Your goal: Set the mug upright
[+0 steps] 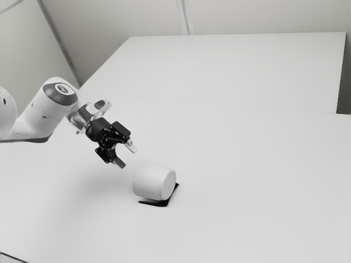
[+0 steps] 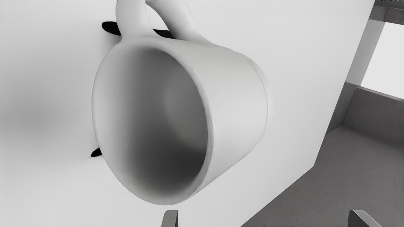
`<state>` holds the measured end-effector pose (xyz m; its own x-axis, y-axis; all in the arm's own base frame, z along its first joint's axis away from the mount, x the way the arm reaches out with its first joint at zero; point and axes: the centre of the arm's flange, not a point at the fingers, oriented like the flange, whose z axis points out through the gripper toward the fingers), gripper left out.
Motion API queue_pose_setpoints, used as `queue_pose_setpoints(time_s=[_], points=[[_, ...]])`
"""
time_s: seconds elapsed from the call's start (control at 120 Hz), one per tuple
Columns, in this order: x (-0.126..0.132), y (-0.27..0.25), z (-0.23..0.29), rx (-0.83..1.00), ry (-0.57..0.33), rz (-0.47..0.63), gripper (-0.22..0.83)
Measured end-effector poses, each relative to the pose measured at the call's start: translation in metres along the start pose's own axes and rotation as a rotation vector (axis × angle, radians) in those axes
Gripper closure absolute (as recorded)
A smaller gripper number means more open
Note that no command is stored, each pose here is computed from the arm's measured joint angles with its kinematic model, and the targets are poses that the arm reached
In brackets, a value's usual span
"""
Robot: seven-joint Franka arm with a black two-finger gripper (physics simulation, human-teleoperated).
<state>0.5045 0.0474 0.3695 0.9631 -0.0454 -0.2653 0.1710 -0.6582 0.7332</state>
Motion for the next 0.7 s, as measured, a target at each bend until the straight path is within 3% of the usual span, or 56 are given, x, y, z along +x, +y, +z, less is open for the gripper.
queue_pose_setpoints(time_s=[0.7], points=[[0.015, -0.018, 0.056, -0.073, -0.053, 0.062, 0.02]])
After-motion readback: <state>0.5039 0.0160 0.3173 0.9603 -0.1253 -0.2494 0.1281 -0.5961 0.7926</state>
